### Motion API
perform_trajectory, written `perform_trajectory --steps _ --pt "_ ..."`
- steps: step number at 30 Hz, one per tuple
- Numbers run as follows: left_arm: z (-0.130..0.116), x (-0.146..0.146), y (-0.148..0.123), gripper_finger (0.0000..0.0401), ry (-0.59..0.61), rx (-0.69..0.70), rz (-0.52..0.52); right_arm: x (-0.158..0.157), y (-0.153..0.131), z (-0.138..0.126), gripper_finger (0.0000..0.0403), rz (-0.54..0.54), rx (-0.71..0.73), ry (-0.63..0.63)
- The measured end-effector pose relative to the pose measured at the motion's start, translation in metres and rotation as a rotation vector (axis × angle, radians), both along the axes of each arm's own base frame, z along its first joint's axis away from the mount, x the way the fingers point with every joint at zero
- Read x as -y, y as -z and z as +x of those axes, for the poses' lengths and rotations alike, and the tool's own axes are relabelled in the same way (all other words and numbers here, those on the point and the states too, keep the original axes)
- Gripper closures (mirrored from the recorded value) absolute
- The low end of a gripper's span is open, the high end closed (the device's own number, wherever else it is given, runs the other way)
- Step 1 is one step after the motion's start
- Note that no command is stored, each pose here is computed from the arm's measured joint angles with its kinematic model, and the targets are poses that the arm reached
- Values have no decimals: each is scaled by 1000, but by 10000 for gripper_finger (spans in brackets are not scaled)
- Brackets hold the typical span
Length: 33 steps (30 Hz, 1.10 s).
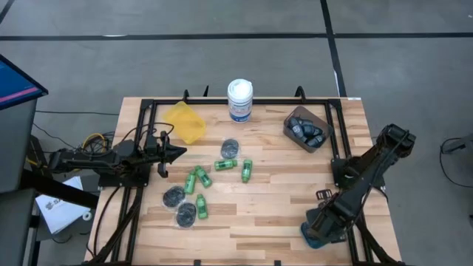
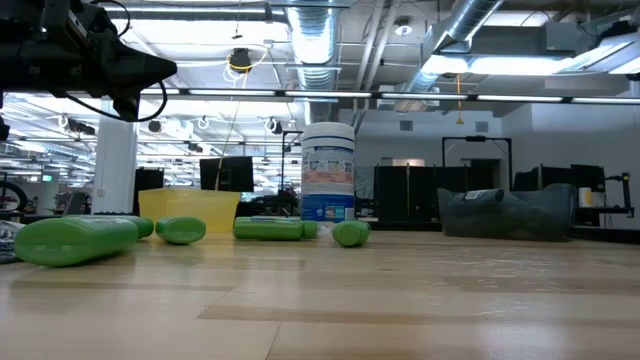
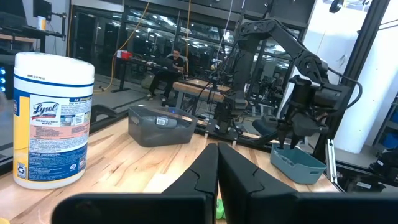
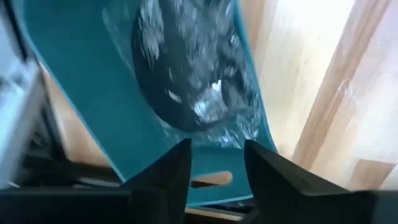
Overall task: Pick & Place Travel size toiletries
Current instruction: Put the black hairbrush into the blue bin
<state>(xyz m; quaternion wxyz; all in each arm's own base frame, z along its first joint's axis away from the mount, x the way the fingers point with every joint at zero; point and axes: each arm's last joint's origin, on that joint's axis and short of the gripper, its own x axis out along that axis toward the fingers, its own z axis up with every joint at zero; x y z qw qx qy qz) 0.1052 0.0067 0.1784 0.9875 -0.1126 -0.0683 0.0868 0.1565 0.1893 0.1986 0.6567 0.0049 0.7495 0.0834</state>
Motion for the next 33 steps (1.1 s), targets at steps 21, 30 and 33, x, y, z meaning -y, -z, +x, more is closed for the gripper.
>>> perform_trajectory --steps 21,30,33 --pt "0 0 0 399 0 1 0 -12 8 43 387 7 -114 761" --pt "0 0 -1 399 0 6 0 -20 46 50 396 -123 -171 772" --pt "0 0 -1 399 0 7 0 -21 54 51 401 -144 -180 771"
